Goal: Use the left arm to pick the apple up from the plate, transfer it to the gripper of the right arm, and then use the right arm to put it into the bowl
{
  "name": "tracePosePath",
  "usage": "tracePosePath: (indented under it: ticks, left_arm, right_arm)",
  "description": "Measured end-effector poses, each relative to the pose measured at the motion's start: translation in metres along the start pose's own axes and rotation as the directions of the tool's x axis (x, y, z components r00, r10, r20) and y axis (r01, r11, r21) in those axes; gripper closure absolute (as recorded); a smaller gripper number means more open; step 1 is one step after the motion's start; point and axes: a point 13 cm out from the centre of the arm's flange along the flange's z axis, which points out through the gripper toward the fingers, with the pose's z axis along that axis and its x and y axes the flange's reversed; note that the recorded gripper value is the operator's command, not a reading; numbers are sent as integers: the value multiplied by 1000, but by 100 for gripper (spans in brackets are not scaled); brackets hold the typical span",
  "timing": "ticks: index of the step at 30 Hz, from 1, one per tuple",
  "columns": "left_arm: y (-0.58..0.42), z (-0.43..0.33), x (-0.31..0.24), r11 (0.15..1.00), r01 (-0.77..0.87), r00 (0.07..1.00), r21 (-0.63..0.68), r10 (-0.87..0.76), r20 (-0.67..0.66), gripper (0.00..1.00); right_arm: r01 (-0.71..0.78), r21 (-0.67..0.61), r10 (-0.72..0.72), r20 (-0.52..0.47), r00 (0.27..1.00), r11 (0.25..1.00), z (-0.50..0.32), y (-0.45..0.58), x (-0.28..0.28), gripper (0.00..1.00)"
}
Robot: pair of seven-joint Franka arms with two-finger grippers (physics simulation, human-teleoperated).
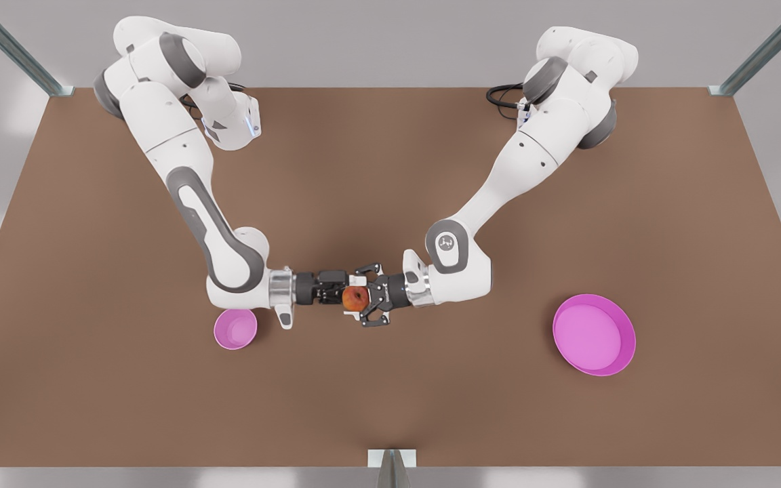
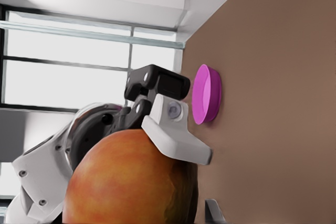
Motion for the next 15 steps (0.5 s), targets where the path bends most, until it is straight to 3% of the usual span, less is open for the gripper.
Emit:
tracePosePath:
  ticks: [3, 4, 5, 6, 15]
  left_arm:
    - [0, 1, 1, 1000, -18, 1000, -2, 18, -3, 37]
    - [1, 0, 2, 1000, -23, 1000, -4, 23, -5, 33]
    - [2, 0, 3, 1000, -28, 1000, -5, 28, -7, 12]
    - [1, 0, 3, 999, -32, 999, -3, 32, -9, 7]
    - [-7, 6, 0, 999, -48, 999, 9, 48, -8, 1]
  right_arm:
    - [15, 6, -15, 24, 1000, 1000, 0, -1, -5, 48]
    - [21, 5, -21, 32, 999, 1000, 0, -1, -6, 49]
    - [28, 0, -28, 41, 999, 1000, 0, 0, -8, 49]
    - [35, -5, -35, 50, 998, 999, -1, 1, -9, 52]
    - [87, 20, -88, 60, 994, 996, -8, -4, -15, 54]
